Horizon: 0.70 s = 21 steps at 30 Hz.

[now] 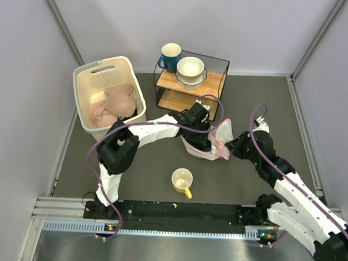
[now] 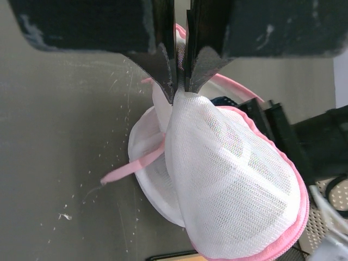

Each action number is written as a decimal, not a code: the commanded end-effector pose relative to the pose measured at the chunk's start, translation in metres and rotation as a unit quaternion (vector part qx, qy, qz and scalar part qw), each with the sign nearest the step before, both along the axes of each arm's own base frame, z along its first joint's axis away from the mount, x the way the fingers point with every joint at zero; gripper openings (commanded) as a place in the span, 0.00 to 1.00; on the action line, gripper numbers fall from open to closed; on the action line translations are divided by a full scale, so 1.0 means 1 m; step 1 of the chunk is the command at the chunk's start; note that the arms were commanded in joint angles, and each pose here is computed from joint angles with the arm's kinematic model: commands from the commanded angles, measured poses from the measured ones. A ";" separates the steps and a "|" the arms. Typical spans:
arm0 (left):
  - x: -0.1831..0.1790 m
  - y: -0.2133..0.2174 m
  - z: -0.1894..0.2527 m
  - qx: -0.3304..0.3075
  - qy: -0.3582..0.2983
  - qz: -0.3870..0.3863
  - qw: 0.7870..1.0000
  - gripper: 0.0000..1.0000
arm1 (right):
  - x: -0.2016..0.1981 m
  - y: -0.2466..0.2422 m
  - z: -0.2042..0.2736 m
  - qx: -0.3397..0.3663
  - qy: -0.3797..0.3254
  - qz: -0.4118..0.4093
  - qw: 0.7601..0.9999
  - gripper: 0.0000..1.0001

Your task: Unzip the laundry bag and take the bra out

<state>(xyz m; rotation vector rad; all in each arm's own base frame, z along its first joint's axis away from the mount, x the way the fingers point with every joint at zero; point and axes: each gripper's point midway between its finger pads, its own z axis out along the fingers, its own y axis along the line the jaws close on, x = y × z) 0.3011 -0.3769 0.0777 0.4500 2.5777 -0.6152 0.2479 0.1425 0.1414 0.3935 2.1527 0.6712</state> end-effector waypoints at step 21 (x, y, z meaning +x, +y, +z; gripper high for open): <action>-0.057 -0.009 0.234 -0.277 -0.015 -0.161 0.947 0.00 | 0.011 -0.012 0.003 -0.005 0.008 -0.044 0.999 0.00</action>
